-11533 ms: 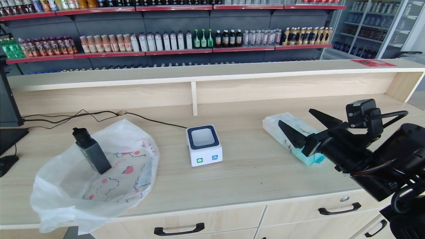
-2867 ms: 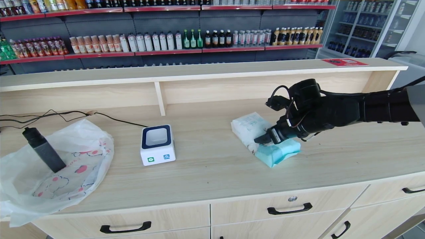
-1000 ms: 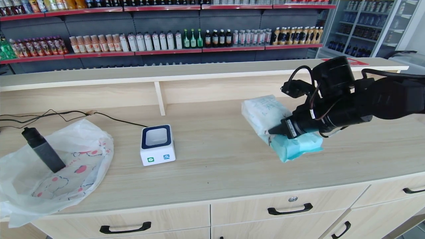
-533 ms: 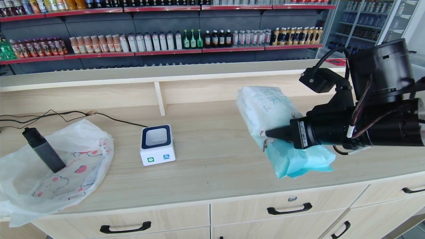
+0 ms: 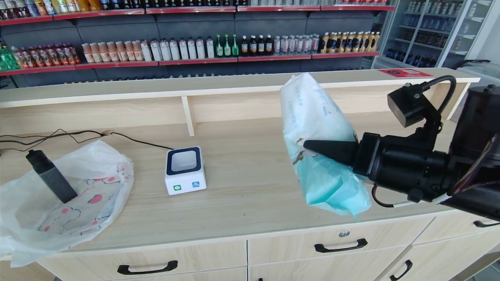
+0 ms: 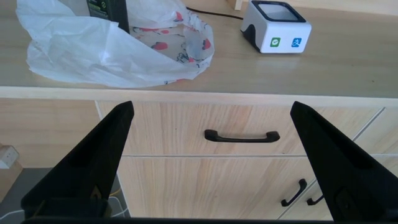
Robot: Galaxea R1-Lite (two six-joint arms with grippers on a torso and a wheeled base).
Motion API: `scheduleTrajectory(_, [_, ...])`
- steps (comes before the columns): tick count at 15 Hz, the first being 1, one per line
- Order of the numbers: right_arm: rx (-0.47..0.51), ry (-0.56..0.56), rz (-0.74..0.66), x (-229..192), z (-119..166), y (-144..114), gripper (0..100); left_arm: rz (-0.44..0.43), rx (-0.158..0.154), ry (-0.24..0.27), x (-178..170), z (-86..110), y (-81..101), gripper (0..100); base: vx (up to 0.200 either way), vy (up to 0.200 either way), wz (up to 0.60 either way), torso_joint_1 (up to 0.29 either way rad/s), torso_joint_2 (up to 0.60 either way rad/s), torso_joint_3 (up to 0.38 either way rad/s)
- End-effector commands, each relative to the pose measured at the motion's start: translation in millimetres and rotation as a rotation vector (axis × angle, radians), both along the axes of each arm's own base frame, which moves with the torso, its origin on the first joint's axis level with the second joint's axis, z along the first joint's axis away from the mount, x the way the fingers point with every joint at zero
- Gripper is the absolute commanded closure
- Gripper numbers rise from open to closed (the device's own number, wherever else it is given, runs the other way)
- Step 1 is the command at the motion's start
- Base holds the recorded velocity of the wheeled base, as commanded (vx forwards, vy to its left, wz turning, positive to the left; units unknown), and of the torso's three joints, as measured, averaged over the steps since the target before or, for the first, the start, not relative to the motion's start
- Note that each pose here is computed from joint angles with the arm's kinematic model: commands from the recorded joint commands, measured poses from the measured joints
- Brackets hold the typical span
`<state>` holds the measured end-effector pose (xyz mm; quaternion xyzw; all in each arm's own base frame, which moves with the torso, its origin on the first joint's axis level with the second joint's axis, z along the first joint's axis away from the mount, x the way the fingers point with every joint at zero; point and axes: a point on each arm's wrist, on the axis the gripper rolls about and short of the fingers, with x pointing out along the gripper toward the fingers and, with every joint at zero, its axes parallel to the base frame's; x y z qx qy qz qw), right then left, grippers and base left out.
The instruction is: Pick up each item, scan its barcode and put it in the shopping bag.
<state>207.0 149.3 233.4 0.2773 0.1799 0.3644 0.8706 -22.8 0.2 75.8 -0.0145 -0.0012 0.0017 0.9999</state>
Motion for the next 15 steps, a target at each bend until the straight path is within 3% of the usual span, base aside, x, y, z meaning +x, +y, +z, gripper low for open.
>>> scheduleTrajectory(1, [0.169, 0.079, 0.046, -20, -7, 0, 100, 0.001, 0.0, -0.001, 0, 0.0, -0.1, 0, 0.0, 0.0, 0.0, 0.0, 0.0, 0.0])
scheduleTrajectory(2, [0.326, 0.131, 0.071, -19, -11, 8, 100, 0.001, 0.0, -0.001, 0, 0.0, -0.1, 0, 0.0, 0.0, 0.0, 0.0, 0.0, 0.0])
scheduleTrajectory(5, [0.467, 0.158, 0.147, -15, -40, 26, 100, 0.0, 0.0, -0.001, 0, 0.0, 0.0, 0, 0.0, 0.0, 0.0, 0.0, 0.0, 0.0])
scheduleTrajectory(7, [0.523, 0.244, 0.277, -29, -52, 43, 100, 0.001, 0.0, -0.001, 0, 0.0, -0.1, 0, 0.0, 0.0, 0.0, 0.0, 0.0, 0.0])
scheduleTrajectory(8, [0.523, 0.244, 0.277, -29, -52, 43, 100, 0.001, 0.0, -0.001, 0, 0.0, -0.1, 0, 0.0, 0.0, 0.0, 0.0, 0.0, 0.0])
scheduleTrajectory(9, [0.612, 0.396, 0.317, -28, -54, 50, 100, 0.0, 0.0, -0.001, 0, 0.0, 0.0, 0, 0.0, 0.0, 0.0, 0.0, 0.0, 0.0])
scheduleTrajectory(11, [0.716, 0.492, 0.362, -18, -53, 39, 100, 0.001, 0.0, -0.001, 0, 0.0, 0.0, 0, 0.0, 0.0, 0.0, 0.0, 0.0, 0.0])
scheduleTrajectory(15, [0.684, 0.729, 0.539, -18, -59, 1, 100, 0.0, 0.0, -0.001, 0, 0.0, 0.0, 0, 0.0, 0.0, 0.0, 0.0, 0.0, 0.0])
